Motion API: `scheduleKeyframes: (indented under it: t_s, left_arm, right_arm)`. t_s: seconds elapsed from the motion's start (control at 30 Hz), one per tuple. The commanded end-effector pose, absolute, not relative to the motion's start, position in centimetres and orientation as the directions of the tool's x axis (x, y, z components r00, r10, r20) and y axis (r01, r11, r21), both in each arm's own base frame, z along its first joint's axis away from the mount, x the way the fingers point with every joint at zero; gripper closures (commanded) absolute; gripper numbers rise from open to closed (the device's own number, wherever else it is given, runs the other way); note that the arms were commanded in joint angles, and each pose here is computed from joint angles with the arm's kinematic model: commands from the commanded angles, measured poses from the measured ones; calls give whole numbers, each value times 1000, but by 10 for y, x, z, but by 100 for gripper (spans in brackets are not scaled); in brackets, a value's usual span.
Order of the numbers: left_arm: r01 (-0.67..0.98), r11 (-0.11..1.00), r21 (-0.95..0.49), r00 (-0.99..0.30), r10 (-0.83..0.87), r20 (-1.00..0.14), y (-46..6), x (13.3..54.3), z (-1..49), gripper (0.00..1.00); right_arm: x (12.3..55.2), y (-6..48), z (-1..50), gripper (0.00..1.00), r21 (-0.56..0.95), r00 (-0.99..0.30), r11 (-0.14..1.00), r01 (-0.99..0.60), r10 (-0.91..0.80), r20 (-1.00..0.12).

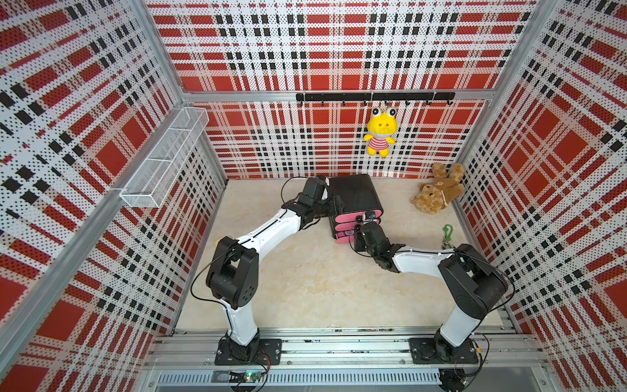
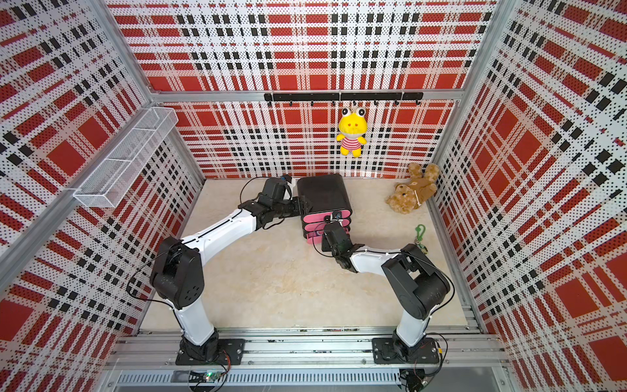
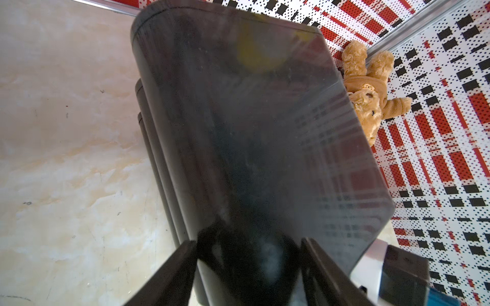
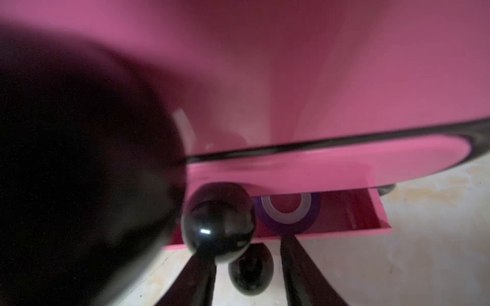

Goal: Place the transparent tape into the drawer according to color
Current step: Close the drawer of the storage box.

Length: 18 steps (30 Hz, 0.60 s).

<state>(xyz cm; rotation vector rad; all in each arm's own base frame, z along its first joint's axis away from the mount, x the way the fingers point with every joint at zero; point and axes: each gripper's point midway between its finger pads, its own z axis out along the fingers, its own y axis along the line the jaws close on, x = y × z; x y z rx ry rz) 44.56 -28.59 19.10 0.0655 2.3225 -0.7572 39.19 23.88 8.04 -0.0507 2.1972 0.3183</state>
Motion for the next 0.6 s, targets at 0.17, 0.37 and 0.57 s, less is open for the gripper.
scheduleKeyframes:
  t_s: [0.17, 0.37, 0.57]
  left_arm:
    - [263, 824, -502, -806, -98, -583, -297, 438, 170, 32]
    - [270, 820, -504, -808, -92, -581, -299, 438, 170, 32]
    - [275, 822, -499, -811, -80, -580, -301, 436, 169, 33]
  right_arm:
    - [399, 243, 63, 55, 214, -605, 963, -166, 72, -793]
    - [403, 241, 66, 54, 202, -581, 965, -166, 70, -811]
    - [392, 240, 68, 48, 219, -604, 958, -183, 66, -794]
